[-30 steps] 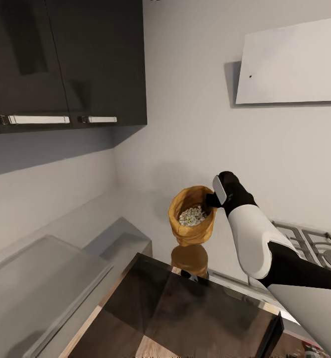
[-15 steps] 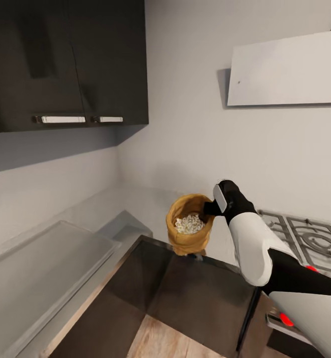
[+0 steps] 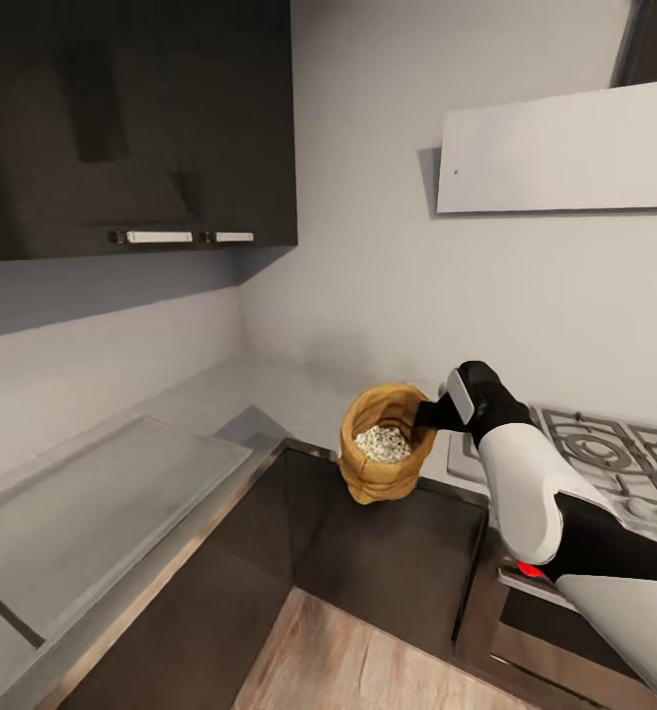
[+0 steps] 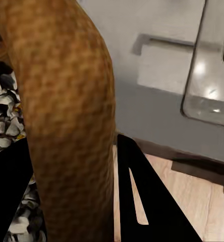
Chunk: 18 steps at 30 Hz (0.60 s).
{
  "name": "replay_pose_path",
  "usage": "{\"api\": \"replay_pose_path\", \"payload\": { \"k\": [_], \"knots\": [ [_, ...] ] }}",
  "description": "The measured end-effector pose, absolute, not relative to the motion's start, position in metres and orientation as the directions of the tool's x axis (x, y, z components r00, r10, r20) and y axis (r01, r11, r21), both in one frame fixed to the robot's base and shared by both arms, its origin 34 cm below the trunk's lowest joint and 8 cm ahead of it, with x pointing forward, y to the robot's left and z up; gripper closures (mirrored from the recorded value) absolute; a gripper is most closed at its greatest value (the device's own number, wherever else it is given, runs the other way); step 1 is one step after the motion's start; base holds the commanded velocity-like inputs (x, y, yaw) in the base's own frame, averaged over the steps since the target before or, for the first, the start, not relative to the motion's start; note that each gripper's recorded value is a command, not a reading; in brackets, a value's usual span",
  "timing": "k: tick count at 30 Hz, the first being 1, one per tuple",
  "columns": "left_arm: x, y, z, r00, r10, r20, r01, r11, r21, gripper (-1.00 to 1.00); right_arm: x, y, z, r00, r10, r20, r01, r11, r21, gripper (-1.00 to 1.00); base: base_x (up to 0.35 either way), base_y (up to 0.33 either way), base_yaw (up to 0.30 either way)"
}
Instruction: In the kitchen, take the popcorn bag from the countertop, put it into the microwave, and heat it until the popcorn is cooked so the cooked popcorn ends up inside the bag.
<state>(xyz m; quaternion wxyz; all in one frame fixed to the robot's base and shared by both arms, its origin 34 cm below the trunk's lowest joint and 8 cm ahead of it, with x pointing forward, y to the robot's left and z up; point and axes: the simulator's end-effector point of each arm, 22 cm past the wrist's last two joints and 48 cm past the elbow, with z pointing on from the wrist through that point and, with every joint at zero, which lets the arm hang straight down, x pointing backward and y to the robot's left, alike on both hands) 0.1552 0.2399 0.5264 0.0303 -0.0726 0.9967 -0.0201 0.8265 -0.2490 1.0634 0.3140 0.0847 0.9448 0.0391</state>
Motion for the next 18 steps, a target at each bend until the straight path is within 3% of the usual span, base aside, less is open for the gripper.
{"api": "replay_pose_path", "payload": {
  "k": [18],
  "knots": [
    [0.153,0.241,0.526,-0.988,-0.146,-0.049,-0.144,0.989,-0.043,-1.0,0.76,-0.244,0.928,-0.9,0.174,-0.399,0.148,0.984,0.097,1.0,-0.348,0.0,0.0]
  ]
}}
